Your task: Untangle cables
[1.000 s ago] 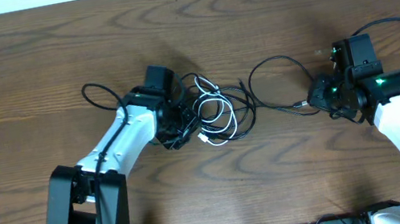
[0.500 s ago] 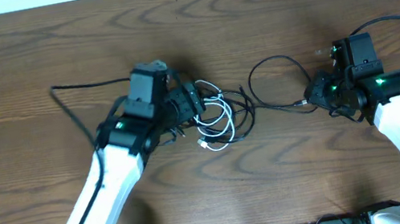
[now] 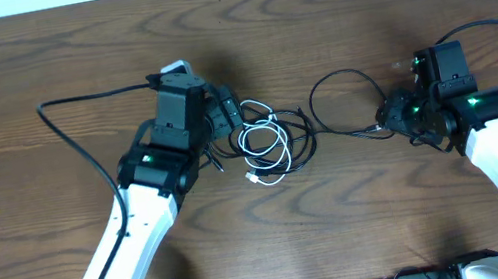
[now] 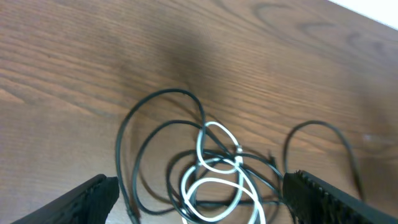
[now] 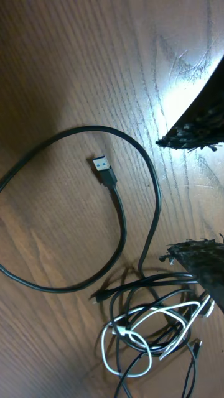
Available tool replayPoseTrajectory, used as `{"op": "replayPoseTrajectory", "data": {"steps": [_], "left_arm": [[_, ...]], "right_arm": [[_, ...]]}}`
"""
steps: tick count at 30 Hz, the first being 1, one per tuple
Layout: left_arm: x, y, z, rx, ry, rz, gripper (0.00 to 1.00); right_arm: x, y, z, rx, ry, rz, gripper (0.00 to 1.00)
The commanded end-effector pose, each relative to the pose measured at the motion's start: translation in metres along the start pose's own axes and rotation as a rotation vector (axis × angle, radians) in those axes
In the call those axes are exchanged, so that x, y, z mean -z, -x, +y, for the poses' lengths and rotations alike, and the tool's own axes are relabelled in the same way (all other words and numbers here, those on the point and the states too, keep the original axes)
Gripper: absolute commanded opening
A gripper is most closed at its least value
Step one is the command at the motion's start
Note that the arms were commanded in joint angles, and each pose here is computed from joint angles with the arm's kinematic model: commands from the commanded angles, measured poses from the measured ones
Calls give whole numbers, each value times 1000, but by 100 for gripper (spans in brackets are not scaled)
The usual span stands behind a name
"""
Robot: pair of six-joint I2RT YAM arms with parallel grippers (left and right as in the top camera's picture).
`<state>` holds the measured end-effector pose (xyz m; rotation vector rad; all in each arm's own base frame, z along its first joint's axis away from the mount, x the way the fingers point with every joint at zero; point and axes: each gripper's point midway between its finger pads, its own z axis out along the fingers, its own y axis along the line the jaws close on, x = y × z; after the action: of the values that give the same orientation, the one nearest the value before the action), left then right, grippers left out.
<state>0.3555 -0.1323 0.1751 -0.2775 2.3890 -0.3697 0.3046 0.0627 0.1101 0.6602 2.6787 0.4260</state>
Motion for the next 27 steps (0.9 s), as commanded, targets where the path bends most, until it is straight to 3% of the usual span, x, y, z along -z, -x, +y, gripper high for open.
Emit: {"op": "replayPoseTrajectory", "data": {"steps": [1, 10, 20, 23, 27], "left_arm": [[-14, 0, 8, -77, 54, 0, 91], [-64, -3, 11, -215, 84, 7, 91], [-117, 16, -8, -286, 20, -121, 90], [-132, 15, -9, -358, 18, -136, 82], [-147, 9, -6, -404, 24, -127, 63]], "right_arm": [[0, 1, -1, 6, -11, -8, 47], [0, 0, -2, 4, -15, -1, 52], [0, 0, -3, 1, -16, -2, 51], [0, 0, -3, 1, -16, -2, 43], [0, 0, -2, 1, -15, -3, 37]]}}
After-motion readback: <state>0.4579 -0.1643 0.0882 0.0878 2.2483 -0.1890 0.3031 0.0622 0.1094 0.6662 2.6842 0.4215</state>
